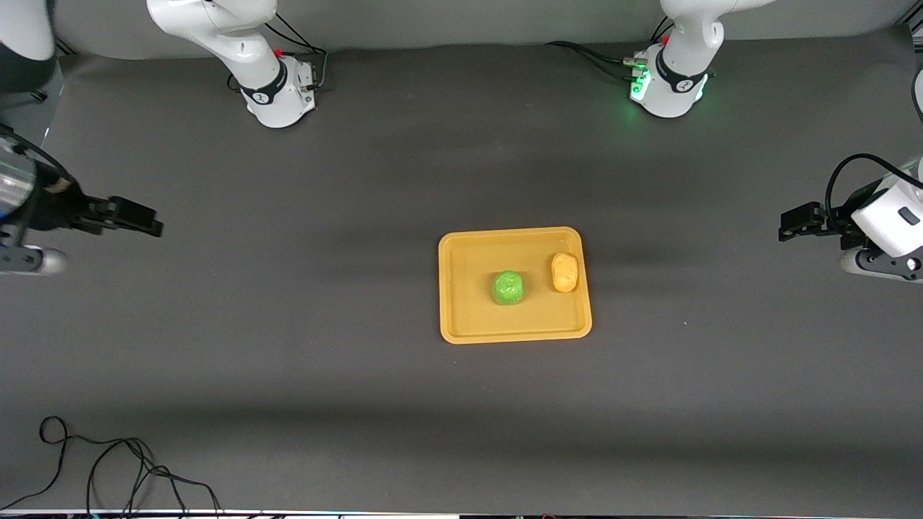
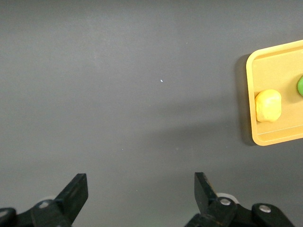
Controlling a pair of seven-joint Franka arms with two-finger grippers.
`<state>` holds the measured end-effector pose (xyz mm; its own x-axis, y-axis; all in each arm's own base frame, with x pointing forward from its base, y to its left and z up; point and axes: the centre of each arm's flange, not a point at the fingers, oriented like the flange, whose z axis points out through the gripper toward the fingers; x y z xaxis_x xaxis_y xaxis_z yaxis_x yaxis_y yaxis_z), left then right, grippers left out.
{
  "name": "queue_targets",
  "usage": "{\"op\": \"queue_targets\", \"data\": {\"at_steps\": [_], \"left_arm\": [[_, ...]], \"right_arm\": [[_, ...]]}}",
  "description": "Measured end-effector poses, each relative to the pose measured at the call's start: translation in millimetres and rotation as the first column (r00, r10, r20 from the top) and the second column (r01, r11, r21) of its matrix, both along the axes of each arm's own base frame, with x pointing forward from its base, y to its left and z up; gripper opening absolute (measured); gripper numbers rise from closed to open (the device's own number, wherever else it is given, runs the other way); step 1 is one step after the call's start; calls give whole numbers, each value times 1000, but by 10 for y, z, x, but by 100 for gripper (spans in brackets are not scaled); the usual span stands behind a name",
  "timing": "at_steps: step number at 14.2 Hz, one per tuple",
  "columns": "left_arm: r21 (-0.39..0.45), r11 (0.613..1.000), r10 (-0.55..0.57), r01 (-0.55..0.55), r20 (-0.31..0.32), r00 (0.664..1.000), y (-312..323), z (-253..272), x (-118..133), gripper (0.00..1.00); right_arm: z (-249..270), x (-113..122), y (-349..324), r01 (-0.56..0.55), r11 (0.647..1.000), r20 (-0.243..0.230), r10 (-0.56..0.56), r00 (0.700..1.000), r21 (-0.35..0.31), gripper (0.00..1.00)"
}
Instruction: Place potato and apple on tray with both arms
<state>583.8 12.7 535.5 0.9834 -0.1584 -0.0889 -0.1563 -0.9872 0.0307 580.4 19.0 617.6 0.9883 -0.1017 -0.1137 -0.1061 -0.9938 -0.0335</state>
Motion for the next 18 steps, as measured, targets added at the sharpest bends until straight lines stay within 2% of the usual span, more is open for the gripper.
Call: {"op": "queue_targets", "data": {"at_steps": [3, 6, 10, 13, 18], "left_arm": [[0, 1000, 0, 0, 7, 1000, 2, 6, 8, 100], [0, 1000, 0, 0, 9, 1000, 1, 8, 10, 100], [1, 1000, -1, 1, 9, 1000, -3, 8, 10, 100], [2, 1000, -2, 2, 9, 1000, -7, 8, 10, 100], [19, 1000, -7, 6, 8, 1000, 8, 7, 10, 100]], "right_arm": [[-57, -304, -315, 41, 999, 10, -41, 999, 11, 100], [-76, -450, -403, 44, 999, 15, -45, 999, 14, 100], [-82, -440, -442, 23, 1000, 27, -23, 999, 15, 100], [-86, -436, -455, 17, 1000, 28, -17, 999, -16, 100], [-129, -372, -458, 9, 1000, 49, -8, 999, -26, 100]]}}
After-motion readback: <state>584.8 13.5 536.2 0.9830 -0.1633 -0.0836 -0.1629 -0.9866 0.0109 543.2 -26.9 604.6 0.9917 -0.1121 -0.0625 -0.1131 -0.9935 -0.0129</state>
